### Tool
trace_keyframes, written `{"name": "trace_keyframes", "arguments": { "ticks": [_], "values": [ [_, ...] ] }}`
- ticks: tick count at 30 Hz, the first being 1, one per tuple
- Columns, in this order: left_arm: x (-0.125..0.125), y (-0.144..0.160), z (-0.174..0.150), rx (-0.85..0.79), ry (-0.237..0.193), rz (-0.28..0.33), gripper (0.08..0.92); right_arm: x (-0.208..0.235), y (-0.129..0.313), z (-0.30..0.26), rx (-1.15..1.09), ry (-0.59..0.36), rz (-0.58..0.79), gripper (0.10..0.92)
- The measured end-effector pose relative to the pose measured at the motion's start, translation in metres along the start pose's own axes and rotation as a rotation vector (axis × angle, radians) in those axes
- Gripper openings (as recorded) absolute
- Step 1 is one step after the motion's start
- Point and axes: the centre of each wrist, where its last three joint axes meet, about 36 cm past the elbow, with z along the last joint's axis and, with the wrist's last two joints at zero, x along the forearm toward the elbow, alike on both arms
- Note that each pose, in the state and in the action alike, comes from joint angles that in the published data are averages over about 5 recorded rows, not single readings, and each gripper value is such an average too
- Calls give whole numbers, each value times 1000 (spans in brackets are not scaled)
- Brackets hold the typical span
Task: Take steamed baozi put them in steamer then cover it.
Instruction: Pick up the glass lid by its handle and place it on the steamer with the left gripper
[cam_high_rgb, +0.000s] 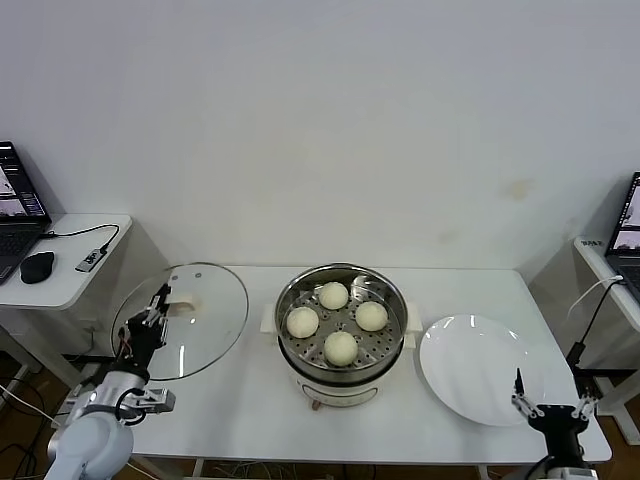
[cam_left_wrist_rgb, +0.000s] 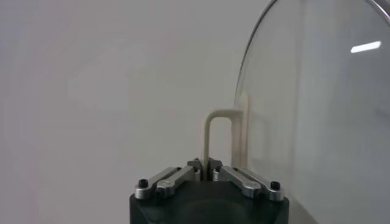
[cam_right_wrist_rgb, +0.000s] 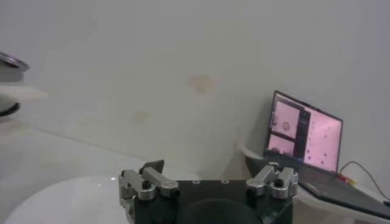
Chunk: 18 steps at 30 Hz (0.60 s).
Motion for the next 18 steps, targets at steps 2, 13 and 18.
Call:
{"name": "trace_keyframes", "arguments": {
  "ticks": [2, 13, 18],
  "values": [
    [-2, 10, -9, 0, -10, -2, 139, -1, 5, 0, -2, -3, -7, 823],
    [-21, 25, -79, 50, -73, 26, 139, -7, 25, -1, 15, -11, -39, 823],
    [-29, 25, -118, 58, -94, 39, 139, -9, 30, -1, 27, -6, -47, 823]
  ]
}}
